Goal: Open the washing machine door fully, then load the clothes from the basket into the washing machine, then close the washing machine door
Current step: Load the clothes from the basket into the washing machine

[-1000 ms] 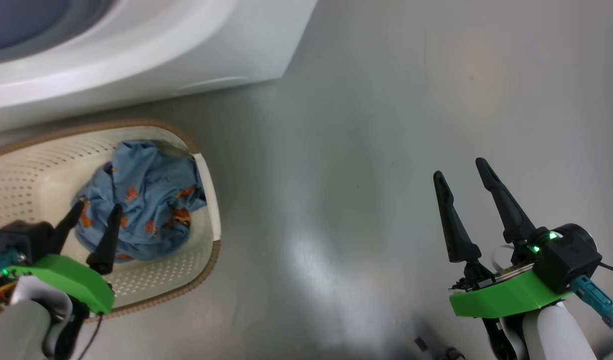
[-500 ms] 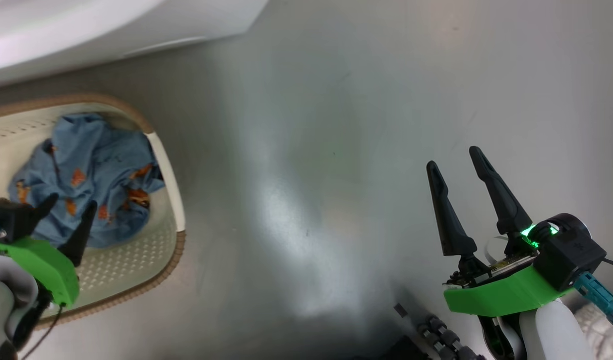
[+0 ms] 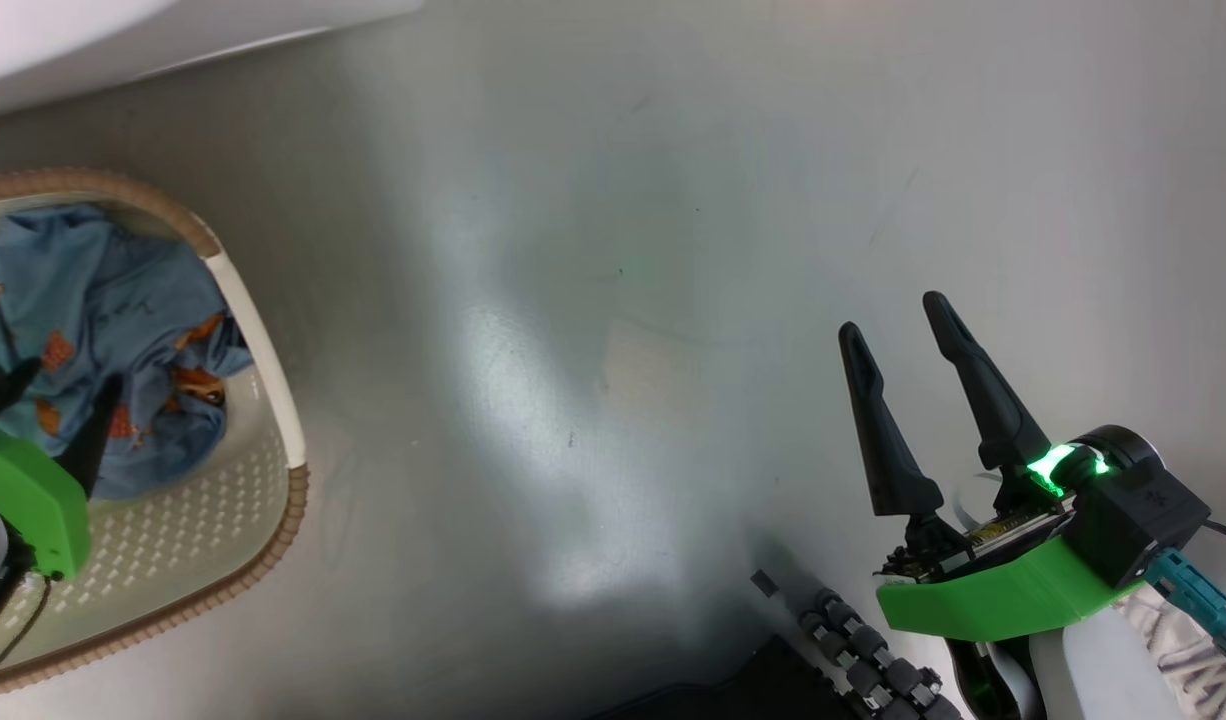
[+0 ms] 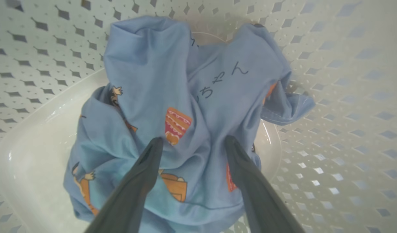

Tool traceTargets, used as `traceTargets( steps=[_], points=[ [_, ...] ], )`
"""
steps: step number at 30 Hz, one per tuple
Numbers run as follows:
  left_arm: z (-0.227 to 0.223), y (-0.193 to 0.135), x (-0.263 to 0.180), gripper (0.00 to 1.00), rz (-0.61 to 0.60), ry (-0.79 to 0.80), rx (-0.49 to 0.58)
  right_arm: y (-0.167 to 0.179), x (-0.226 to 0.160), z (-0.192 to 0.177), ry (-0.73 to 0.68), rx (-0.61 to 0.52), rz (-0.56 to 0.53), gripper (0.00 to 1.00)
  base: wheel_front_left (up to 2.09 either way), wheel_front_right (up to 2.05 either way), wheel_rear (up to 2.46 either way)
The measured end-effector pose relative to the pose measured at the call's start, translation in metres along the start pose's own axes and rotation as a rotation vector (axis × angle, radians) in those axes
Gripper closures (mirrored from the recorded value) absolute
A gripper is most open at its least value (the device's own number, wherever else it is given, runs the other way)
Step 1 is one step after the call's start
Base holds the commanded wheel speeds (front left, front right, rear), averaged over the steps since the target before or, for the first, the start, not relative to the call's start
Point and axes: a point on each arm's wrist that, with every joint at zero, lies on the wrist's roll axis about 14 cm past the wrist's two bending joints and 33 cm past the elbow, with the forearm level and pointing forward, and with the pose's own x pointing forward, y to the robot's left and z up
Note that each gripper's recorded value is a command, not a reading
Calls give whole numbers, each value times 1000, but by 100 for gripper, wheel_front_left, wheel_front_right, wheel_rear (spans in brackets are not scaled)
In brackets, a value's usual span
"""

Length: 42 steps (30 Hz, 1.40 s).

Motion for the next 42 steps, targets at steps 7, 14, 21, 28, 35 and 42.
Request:
traceTargets(
  steps=[7, 14, 21, 28, 35, 42],
  points=[
    [-8, 7, 10, 0, 16, 32, 14, -5, -2, -3, 9, 10, -19, 0, 0, 0, 0],
    [-12, 9, 21, 0, 23, 59, 32, -8, -4, -6, 20, 9, -30, 0, 0, 0, 0],
    [-12, 12, 26, 0, 32, 74, 50, -9, -8, -10, 34, 11, -37, 0, 0, 0, 0],
    [-13, 2, 30, 10, 14, 105, 64, -12, -17, -10, 45, 12, -56, 0, 0, 0, 0],
    [-12, -4, 29, 100, 7, 111, 32, -13, -18, -6, 35, 12, -59, 0, 0, 0, 0],
    [9, 0, 21, 100, 24, 32, -46, -10, -1, 12, -34, 0, -32, 0, 0, 0, 0]
  ],
)
